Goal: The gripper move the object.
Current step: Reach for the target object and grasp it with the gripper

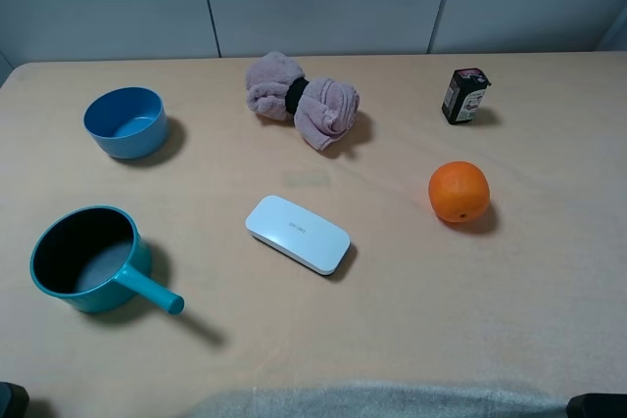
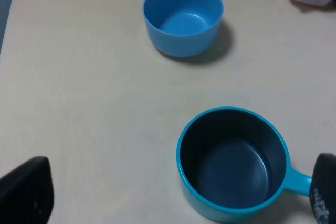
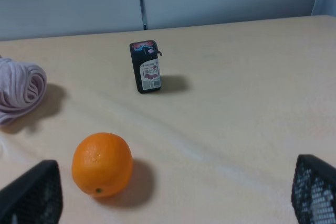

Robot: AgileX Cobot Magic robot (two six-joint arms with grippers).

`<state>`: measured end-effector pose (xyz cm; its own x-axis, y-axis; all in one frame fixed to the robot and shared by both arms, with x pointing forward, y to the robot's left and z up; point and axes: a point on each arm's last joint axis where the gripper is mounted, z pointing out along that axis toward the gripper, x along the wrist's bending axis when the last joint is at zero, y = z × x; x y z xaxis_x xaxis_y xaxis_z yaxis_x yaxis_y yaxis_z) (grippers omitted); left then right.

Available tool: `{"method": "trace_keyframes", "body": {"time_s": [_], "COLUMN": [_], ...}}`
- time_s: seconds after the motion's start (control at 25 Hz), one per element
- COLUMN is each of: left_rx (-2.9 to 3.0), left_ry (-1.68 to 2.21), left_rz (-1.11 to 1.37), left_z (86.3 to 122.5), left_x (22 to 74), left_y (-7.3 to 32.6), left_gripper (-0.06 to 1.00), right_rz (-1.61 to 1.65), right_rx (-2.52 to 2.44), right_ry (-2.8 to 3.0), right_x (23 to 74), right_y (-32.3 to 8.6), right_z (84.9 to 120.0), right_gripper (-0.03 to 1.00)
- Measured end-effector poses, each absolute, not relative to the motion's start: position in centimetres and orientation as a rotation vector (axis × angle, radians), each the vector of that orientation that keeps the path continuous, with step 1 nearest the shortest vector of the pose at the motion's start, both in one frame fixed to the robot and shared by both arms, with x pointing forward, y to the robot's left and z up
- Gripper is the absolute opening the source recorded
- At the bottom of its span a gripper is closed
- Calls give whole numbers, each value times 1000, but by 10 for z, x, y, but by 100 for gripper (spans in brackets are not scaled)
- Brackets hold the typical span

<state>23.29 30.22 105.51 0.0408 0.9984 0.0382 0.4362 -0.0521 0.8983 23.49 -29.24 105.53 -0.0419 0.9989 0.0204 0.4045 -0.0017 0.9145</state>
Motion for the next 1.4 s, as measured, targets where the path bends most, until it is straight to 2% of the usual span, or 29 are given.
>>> {"method": "trace_keyframes", "body": {"time_s": [0.32, 0.96, 1.4], "left_rx": [1586, 1586, 1586], "left_ry": [1487, 1487, 1487], "left_rz": [971, 971, 971], "left_z": [1055, 1055, 1055], "left_x": [233, 233, 233], "left_y": [302, 302, 302], "left_gripper": [99, 99, 99], "right_rz": [982, 810, 612], "right_rx": [1555, 1747, 1879], "right_ry": [1594, 1775, 1955], "right_x": [248, 310, 357], "right_y": [-293, -293, -295], "right_z": [1058, 1069, 1047], "right_gripper": [69, 69, 69]}}
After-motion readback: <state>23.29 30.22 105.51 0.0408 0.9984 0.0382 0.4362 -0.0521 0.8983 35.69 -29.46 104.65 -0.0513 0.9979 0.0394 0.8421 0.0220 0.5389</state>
